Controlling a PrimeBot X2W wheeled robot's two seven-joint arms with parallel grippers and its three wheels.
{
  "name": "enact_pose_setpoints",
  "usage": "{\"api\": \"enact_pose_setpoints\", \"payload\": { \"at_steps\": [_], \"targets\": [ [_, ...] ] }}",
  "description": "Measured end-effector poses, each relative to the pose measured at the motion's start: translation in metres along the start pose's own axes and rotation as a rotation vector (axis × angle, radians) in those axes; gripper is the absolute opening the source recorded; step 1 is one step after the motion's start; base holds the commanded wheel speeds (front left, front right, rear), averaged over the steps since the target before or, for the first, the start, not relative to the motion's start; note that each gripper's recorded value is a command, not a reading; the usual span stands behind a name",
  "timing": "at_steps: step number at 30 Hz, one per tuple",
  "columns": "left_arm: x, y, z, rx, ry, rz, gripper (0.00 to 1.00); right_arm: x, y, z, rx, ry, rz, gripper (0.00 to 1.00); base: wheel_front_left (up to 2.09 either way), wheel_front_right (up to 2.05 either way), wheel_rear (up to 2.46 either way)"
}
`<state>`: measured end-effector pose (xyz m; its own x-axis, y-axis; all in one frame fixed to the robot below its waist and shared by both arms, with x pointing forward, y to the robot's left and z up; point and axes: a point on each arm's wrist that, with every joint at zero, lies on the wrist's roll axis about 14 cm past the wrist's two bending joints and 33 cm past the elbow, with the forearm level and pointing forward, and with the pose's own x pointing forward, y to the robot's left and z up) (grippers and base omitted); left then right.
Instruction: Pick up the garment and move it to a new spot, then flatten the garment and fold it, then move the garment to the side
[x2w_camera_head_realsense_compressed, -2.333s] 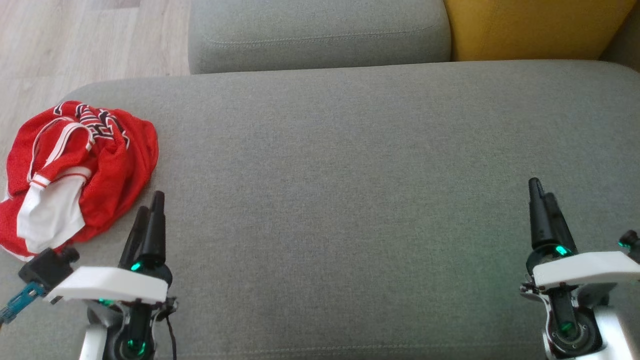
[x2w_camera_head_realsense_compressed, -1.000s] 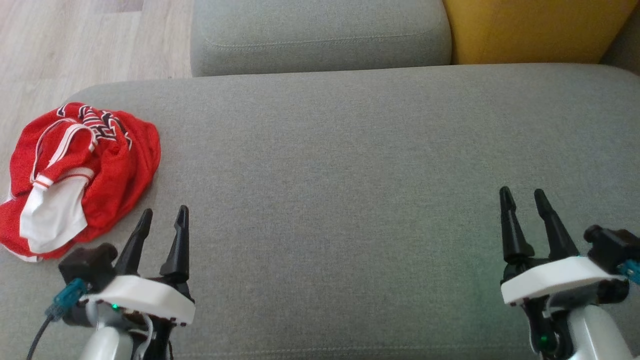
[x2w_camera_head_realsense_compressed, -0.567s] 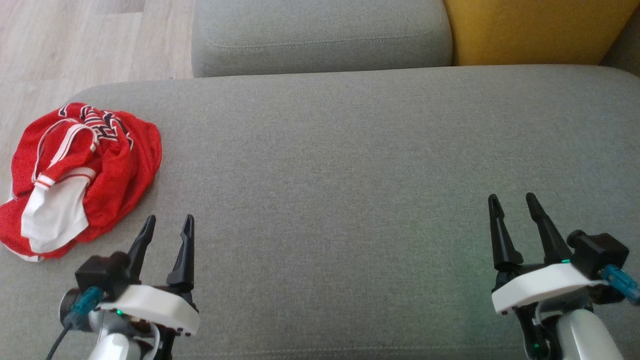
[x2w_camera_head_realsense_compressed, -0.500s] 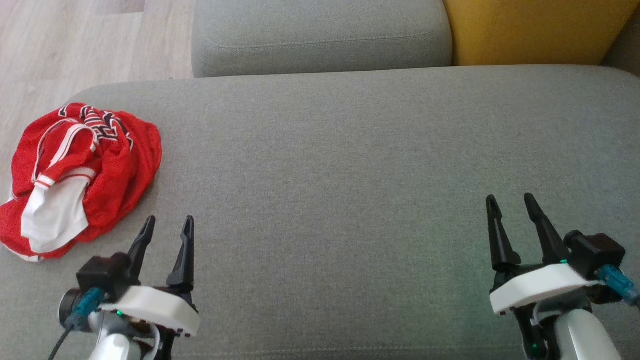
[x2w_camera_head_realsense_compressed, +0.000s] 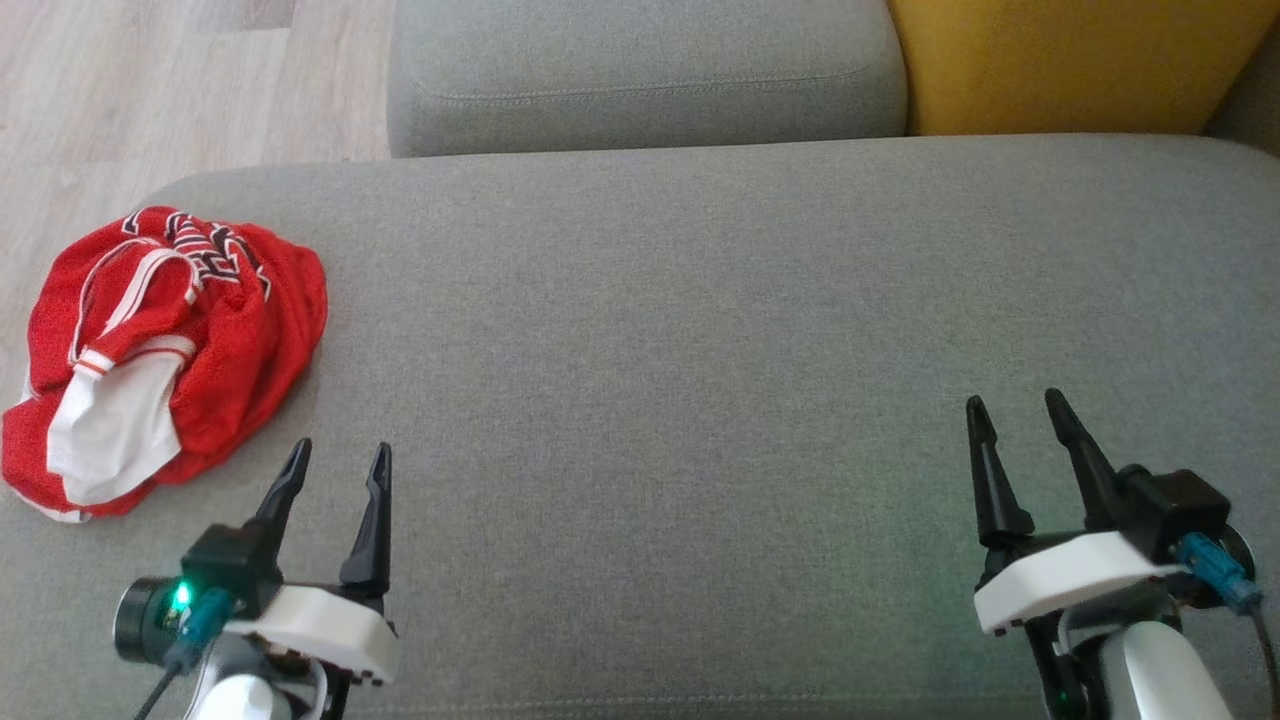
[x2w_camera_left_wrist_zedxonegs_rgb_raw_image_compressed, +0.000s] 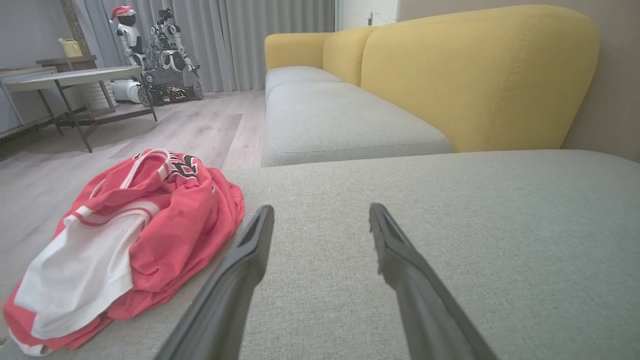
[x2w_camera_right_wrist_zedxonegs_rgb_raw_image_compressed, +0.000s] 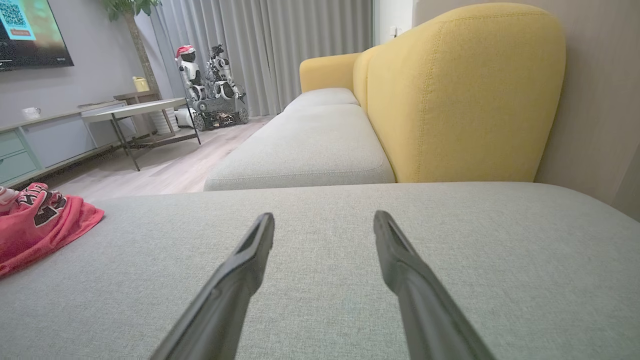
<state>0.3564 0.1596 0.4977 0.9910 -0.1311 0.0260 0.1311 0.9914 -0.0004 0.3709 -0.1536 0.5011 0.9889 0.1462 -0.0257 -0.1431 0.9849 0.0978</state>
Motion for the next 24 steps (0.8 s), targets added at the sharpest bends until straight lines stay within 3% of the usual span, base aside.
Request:
{"api": "enact_pose_setpoints", "payload": {
  "at_steps": [6, 24],
  "targets": [
    [-0.001, -0.001, -0.001, 0.043, -0.006, -0.007, 1.00, 0.000, 0.001, 0.000, -0.032, 0.002, 0.001, 1.00, 0.00, 0.00, 0.00],
    [-0.003, 0.004, -0.012, 0.015, 0.028, 0.016, 1.00, -0.001, -0.007, -0.003, -0.002, 0.015, -0.027, 1.00, 0.00, 0.00, 0.00]
  ]
}}
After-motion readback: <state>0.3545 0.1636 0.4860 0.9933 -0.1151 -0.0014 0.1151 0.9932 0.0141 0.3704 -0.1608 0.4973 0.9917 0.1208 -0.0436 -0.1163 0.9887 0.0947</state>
